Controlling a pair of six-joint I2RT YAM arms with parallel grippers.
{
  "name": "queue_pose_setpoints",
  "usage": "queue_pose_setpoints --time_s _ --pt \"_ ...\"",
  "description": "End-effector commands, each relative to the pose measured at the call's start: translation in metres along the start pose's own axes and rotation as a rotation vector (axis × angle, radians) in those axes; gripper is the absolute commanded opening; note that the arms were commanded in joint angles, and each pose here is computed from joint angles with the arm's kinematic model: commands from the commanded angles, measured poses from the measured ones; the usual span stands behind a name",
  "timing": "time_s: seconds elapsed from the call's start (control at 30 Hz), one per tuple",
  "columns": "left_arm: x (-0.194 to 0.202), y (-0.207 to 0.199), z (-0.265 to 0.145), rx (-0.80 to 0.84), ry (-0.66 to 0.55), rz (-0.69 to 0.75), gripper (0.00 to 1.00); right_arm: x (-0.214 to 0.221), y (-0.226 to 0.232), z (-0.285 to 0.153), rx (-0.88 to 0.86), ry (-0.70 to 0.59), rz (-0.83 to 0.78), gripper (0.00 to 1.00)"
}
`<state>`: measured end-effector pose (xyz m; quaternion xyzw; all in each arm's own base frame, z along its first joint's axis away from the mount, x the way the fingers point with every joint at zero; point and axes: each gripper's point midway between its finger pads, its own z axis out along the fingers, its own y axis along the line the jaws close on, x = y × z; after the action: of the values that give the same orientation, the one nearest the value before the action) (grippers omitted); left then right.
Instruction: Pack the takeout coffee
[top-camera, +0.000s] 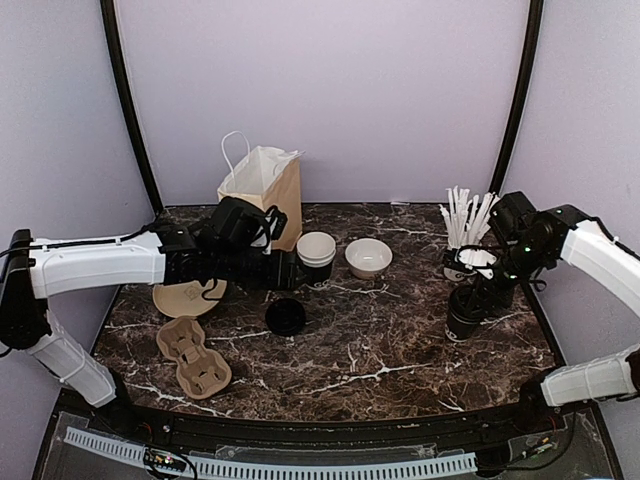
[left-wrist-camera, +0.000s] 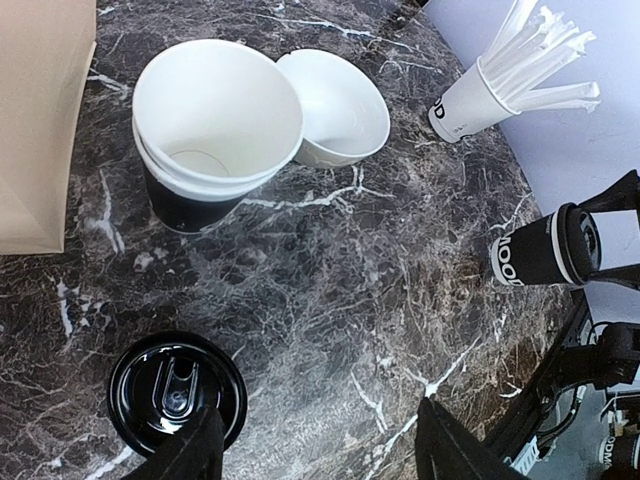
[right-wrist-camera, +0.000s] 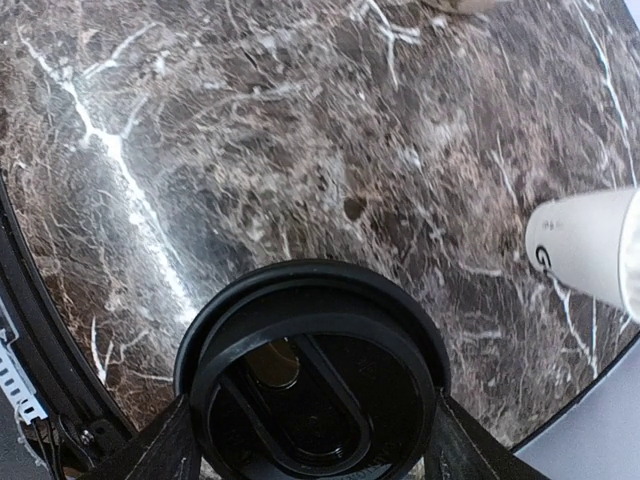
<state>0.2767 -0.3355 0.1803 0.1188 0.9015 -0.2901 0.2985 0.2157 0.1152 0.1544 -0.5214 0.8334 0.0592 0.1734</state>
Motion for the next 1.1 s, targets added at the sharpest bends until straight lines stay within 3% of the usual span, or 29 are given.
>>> queue_pose_setpoints --time_s 0.0,0.37,0.53,0.63,0.77,0.87,1.07 --pt "-0.013 -0.015 -0.002 0.054 -0.021 0.026 0.68 0.030 -0.020 -0.004 0.043 0.020 0.075 0.71" --pt "-0.009 -0.014 -0.003 0.059 -0.008 0.027 0.68 0.061 -0.041 0.007 -0.009 0.033 0.206 0.74" --pt "-0.011 -0.019 -0.003 0.069 0.006 0.085 0.68 0.059 -0.035 0.002 -0.035 0.022 0.209 0.89" --pt "-0.017 -0.016 -0.001 0.021 0.019 0.163 0.68 0.054 -0.037 -0.011 0.000 0.001 0.206 0.92" --pt "-0.046 -0.018 0.002 -0.063 0.009 0.305 0.60 0.043 -0.035 -0.027 0.021 -0.053 0.200 0.92" --pt "-0.048 -0.008 0.024 -0.129 0.079 0.391 0.54 0.034 -0.027 -0.037 0.011 -0.113 0.189 0.90" --pt "-0.053 0.006 0.060 -0.211 0.185 0.431 0.49 0.011 -0.007 -0.044 -0.042 -0.242 0.126 0.87"
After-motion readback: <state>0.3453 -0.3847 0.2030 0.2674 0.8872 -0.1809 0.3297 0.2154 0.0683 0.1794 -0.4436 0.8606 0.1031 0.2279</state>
